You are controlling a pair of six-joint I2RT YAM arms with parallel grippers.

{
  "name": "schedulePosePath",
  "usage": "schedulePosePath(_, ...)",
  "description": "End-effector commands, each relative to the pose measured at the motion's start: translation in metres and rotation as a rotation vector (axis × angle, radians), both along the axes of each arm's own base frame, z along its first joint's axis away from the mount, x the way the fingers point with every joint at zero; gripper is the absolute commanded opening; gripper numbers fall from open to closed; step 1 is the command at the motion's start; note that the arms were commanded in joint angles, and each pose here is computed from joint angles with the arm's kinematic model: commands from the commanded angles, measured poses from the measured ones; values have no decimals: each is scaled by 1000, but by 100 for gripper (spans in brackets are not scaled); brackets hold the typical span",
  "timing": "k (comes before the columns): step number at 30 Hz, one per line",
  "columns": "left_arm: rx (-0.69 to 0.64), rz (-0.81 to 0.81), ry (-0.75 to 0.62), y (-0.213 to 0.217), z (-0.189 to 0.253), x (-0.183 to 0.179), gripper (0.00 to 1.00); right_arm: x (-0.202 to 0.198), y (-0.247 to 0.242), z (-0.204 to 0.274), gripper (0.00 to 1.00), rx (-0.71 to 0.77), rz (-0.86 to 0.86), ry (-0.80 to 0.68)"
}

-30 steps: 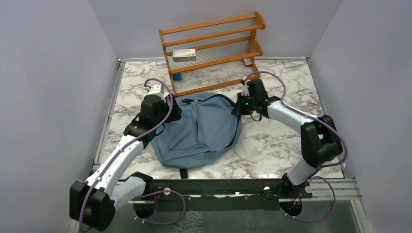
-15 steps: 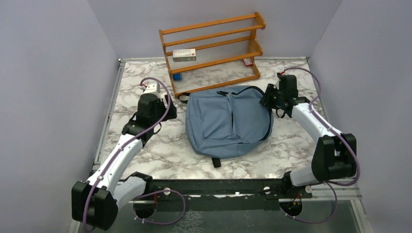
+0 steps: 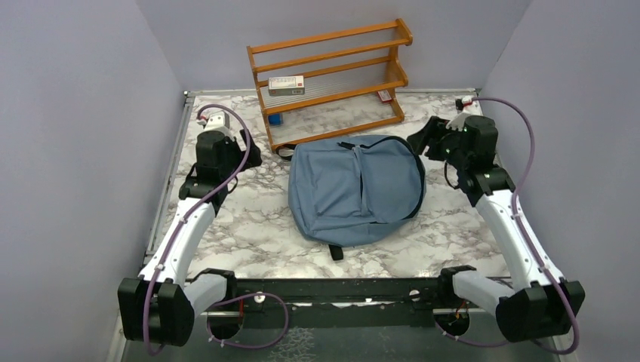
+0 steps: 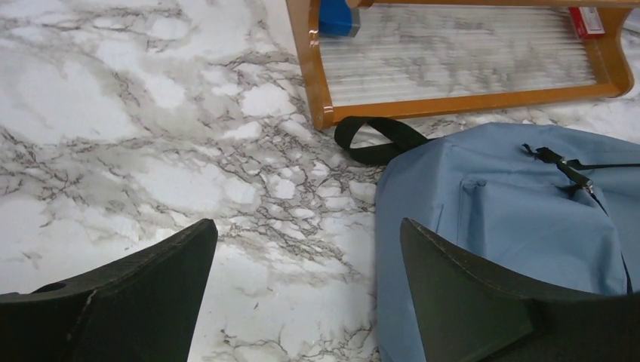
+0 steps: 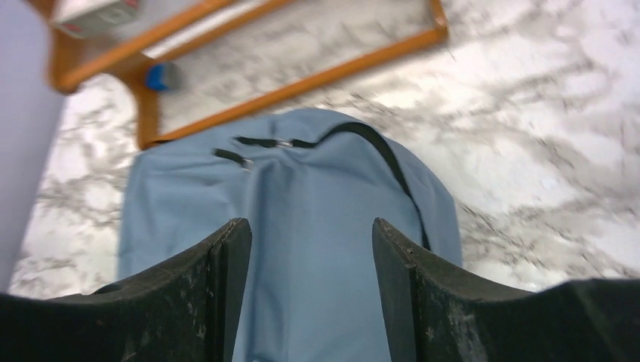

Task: Pack the student bag
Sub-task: Move the student bag to the center of the board, then reset both arms

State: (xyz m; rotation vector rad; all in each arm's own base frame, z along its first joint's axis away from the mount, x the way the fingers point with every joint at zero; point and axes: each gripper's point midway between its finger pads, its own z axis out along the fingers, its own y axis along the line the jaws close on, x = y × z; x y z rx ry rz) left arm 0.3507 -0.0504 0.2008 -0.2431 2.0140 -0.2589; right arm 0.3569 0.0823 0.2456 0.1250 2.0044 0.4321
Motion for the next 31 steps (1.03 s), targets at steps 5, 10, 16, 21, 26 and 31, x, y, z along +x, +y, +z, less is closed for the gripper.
schedulePosePath(5, 79, -17, -102, 6, 22, 11, 99, -33, 23, 62, 69, 77, 146, -240)
schedulePosePath(10, 85, 4, -78, 9, 5, 6, 99, -38, -11, 58, 82, 32, -45, -265)
schedulePosePath(16, 92, 13, -78, 9, 6, 7, 99, -46, -72, 38, 100, -35, -391, -232)
schedulePosePath(21, 97, 2, -88, 8, 9, 9, 99, -56, -101, 20, 100, -56, -566, -224)
schedulePosePath(26, 100, 2, -97, 8, 11, 9, 99, -54, -101, 23, 100, -61, -552, -278)
schedulePosePath(31, 112, 21, -98, 12, 12, 7, 99, -50, -98, 17, 100, -63, -540, -258)
